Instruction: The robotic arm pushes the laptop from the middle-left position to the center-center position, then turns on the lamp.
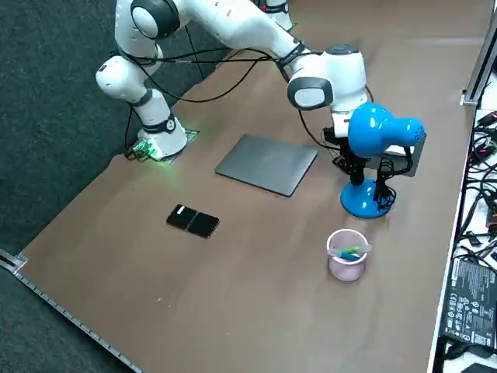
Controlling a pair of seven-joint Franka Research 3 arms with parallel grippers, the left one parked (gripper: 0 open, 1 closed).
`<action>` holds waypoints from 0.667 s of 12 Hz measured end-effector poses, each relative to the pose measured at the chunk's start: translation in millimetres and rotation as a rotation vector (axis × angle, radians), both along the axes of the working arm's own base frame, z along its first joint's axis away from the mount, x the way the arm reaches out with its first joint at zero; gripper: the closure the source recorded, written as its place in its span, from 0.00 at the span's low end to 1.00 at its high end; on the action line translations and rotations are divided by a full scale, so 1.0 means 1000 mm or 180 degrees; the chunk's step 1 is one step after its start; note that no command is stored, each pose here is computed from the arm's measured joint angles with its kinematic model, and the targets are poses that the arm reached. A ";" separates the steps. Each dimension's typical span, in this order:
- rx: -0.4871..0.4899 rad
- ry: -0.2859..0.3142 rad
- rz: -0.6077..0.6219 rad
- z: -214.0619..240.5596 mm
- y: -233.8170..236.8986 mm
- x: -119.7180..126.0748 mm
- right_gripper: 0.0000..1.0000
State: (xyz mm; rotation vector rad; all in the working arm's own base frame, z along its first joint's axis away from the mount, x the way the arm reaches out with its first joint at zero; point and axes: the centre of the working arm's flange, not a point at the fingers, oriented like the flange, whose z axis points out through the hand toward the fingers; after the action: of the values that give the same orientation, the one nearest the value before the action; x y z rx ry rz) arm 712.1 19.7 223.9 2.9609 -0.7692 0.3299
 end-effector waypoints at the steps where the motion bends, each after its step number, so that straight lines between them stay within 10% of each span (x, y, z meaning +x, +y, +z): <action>1: -0.0001 0.0000 -0.0001 0.000 0.000 0.000 0.98; 8: 0.0017 -0.0015 0.0020 0.005 0.007 0.004 0.98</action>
State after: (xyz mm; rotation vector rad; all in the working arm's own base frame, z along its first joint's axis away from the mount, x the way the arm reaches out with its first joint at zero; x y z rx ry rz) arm 716.3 26.3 229.3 2.9690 -0.7627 0.3359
